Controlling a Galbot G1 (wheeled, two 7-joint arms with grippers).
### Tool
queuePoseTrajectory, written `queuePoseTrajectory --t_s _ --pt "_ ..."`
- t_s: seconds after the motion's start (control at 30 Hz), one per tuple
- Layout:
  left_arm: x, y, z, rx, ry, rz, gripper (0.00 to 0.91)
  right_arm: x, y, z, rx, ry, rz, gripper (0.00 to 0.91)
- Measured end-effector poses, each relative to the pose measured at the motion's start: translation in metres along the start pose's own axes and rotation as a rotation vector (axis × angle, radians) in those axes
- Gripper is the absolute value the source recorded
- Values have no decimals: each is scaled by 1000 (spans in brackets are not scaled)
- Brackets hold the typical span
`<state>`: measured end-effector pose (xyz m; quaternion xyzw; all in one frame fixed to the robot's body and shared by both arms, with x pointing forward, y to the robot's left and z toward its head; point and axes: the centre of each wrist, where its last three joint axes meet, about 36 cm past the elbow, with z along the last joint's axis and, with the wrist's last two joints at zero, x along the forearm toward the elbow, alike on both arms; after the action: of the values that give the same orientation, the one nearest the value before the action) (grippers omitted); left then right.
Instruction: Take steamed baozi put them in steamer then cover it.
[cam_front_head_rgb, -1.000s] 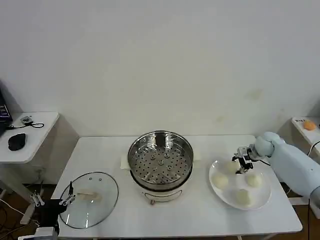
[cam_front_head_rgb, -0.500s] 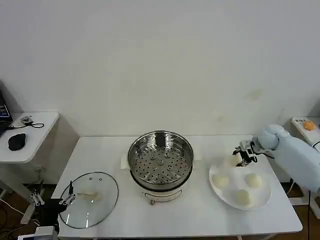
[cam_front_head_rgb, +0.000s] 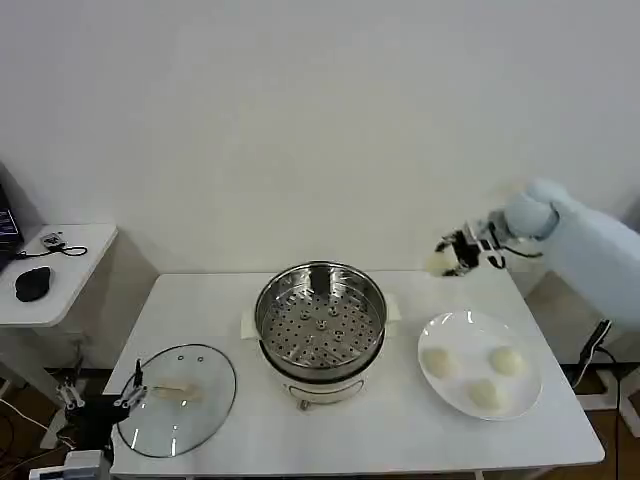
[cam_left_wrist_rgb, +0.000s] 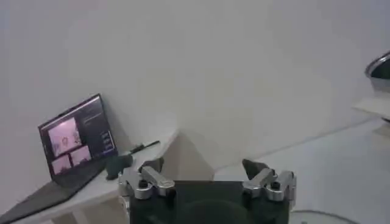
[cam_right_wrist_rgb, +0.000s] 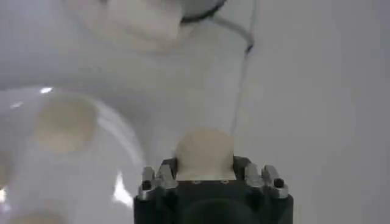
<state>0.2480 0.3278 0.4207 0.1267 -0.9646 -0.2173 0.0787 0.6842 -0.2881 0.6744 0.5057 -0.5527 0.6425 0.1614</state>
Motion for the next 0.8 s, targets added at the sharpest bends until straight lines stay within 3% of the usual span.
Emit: queuePoseTrajectory --t_s 0.17,0.5,0.8 --pt "1 2 4 23 28 29 907 -6 -26 -44 97 -55 2 605" --pt "3 8 11 91 71 57 907 -55 -47 -118 317 -133 -66 615" --pt "3 16 15 114 90 52 907 -97 -45 -150 532 -160 -128 645"
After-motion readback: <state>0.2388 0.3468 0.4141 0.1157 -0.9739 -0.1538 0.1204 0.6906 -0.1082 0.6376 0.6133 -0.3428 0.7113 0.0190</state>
